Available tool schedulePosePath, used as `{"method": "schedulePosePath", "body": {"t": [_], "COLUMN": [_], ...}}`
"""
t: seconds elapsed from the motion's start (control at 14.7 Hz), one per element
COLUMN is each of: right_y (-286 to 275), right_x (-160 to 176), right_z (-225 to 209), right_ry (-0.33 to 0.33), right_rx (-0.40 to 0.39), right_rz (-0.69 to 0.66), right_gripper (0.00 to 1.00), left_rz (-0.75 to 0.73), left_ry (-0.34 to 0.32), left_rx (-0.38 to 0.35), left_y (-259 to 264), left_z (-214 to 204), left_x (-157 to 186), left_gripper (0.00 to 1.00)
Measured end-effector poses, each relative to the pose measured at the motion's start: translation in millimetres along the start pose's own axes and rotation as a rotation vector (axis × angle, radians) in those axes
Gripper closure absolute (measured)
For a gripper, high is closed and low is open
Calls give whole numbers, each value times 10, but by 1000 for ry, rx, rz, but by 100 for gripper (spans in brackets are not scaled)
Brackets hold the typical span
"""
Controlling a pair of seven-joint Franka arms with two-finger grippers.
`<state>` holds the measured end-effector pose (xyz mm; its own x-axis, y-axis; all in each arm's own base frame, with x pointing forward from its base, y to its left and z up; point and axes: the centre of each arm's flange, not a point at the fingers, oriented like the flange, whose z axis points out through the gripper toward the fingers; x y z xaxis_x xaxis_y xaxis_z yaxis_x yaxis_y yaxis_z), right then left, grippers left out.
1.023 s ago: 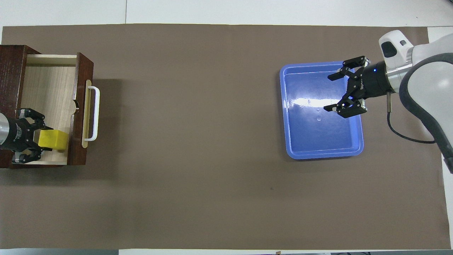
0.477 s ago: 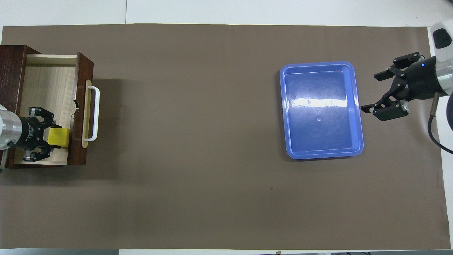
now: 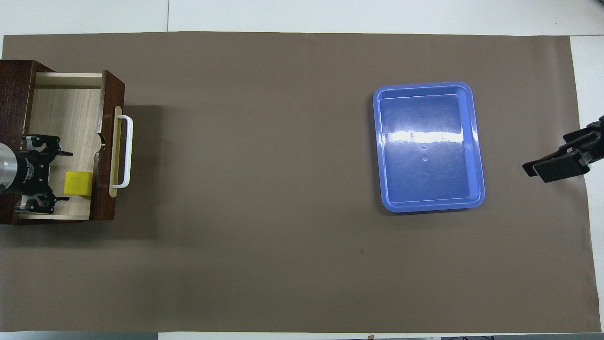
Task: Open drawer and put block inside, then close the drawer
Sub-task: 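Push the drawer shut with the left gripper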
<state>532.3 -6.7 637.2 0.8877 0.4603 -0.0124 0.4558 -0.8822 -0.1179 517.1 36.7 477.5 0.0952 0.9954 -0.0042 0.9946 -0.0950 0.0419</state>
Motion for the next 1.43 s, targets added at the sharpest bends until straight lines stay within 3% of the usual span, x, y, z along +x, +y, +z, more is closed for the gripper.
{"method": "schedulePosePath", "body": {"t": [0.27, 0.48, 0.61, 0.89, 1.43], "right_y": [66, 81, 95, 133, 145], "right_x": [-96, -113, -111, -76, -67], "right_z": [34, 77, 132, 242, 258], "right_ry": [-77, -99, -105, -114, -115], "right_rx": [-63, -101, -102, -100, -99], "right_rz": [268, 407, 430, 436, 437], "right_gripper": [0, 0, 0, 0, 0], "left_rz": [-89, -74, -73, -69, -44], "left_ry": [-6, -10, 16, 85, 106], "left_rx": [-13, -9, 23, 39, 25], "left_y": [145, 183, 254, 456, 522], "left_z": [-335, -241, 14, 490, 417], "left_x": [-609, -1151, -1295, -1206, -502], "left_gripper": [0, 0, 0, 0, 0]}}
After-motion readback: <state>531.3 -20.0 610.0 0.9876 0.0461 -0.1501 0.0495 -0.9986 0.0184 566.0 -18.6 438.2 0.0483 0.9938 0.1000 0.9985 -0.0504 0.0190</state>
